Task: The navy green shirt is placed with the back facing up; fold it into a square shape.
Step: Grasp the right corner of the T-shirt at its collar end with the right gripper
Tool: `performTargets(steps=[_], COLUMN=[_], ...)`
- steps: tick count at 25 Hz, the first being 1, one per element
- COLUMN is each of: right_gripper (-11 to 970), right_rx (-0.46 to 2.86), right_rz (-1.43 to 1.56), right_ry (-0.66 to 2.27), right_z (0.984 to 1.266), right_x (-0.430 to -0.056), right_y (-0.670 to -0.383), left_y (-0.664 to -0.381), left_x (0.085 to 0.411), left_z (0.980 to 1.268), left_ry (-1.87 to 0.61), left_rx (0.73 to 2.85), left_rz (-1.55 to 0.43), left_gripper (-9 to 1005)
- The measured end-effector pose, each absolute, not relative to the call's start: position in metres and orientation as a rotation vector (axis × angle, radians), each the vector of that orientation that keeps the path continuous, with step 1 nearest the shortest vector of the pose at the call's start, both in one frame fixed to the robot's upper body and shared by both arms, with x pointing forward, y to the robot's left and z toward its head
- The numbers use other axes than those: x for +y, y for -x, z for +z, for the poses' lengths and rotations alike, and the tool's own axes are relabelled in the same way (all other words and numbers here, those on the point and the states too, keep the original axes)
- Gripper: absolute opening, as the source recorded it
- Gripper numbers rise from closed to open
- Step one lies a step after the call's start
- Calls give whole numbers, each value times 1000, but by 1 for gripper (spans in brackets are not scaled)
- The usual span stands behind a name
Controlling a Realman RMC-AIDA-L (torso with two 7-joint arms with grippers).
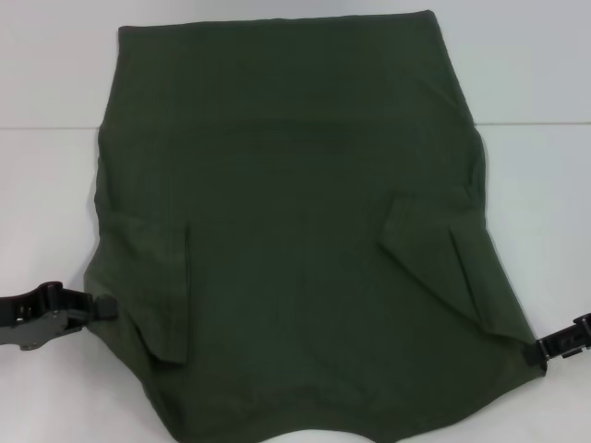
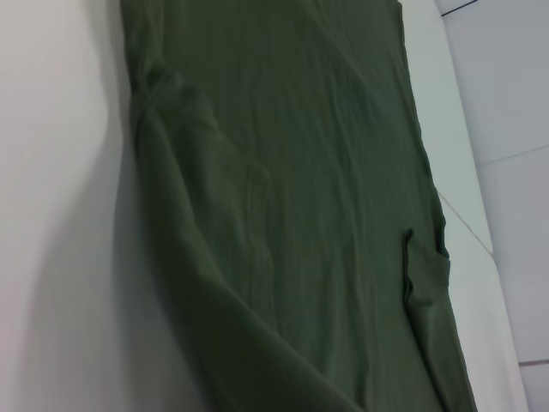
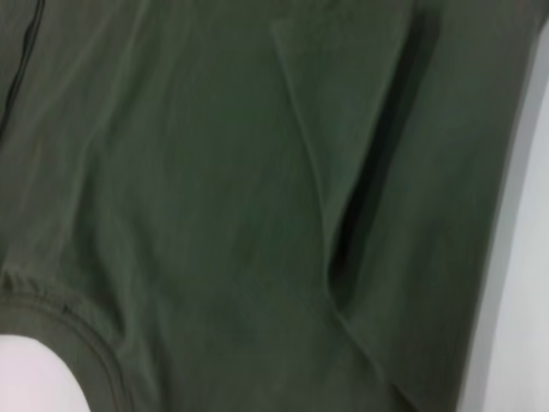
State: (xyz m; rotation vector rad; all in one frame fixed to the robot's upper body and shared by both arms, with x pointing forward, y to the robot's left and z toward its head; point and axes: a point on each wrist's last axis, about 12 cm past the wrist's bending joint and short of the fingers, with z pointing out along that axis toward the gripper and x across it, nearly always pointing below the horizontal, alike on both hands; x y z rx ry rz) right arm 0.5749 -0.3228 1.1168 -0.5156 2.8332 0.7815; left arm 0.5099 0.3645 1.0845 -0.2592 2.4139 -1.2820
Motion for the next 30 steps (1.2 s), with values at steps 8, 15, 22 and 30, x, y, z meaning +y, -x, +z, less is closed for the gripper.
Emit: performTargets(steps=[8, 15, 22, 30], right_gripper=[762, 758, 754, 749], right_rx=[2838, 2840, 2842, 2828], right_rz=[738, 749, 784, 828], right_ry=[530, 538, 568, 599], right_z=[1114, 1109, 1106, 1105], right_x=[-316, -308, -296, -285], right_y=[-580, -581, -581, -581], left_y=[-510, -508, -508, -510], left_x=[364, 365, 365, 363], left_z=[1084, 1084, 1084, 1084], left_ry=[260, 273, 273, 267], left_rx=[2414, 2410, 2410, 2408], left_rz=[-1287, -1289, -1290, -1294], left_gripper=[17, 17, 17, 17])
